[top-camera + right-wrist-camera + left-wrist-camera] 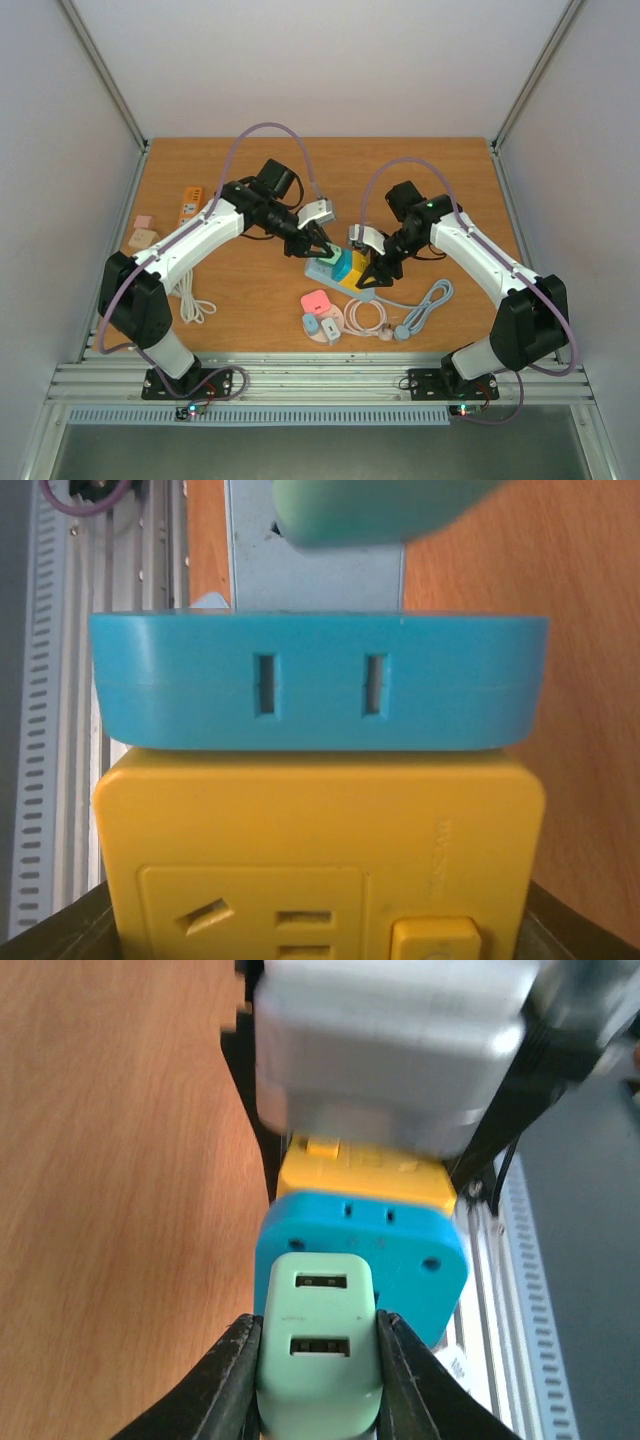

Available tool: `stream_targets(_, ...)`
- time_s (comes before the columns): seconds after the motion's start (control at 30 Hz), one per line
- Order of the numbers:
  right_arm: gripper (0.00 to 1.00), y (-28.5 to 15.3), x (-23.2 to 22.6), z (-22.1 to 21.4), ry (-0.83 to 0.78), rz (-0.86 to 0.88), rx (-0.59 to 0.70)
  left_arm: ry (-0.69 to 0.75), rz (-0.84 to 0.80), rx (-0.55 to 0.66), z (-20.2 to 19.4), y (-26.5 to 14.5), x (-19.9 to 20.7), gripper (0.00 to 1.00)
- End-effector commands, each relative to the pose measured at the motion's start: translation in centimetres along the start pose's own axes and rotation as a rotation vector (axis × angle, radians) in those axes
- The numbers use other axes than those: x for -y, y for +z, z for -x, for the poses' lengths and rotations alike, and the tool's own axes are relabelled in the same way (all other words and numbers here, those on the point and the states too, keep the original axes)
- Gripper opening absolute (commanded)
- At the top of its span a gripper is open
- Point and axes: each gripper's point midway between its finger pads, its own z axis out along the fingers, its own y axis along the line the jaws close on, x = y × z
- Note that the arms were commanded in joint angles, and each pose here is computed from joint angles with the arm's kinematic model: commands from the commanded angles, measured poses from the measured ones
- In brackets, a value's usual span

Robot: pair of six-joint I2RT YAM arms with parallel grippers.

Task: Pull the plug off the socket
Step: Remove the plug from the socket.

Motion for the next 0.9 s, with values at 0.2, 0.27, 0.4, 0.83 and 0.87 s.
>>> stream_targets(0.2,0.01,0.4,0.8,-0.5,0.033,-0.019,-0.042,0.151,-0.079,0.134,4.8,-0.6,2.9,0.0)
stream_targets(0.27,0.01,0.4,0.9,-0.5,0.033,-0.021,-0.042,0.149,-0.087,0.139,5.2,-0.7,3.0,0.0)
stream_targets(0.4,0.01,0.5,1.4,-0.7,0.042,-0.039,-0.052,0.145,-0.074,0.146,5.2,-1.2,2.7,0.01)
stream_targets(0.83,0.01,0.3,5.0,-1.4,0.098,-0.193,-0.088,0.083,0.068,0.174,3.1,-3.8,-1.2,0.0)
stream_targets(0.87,0.01,0.2,5.2,-1.4,0.102,-0.205,-0.089,0.069,0.087,0.171,2.8,-3.8,-1.7,0.0)
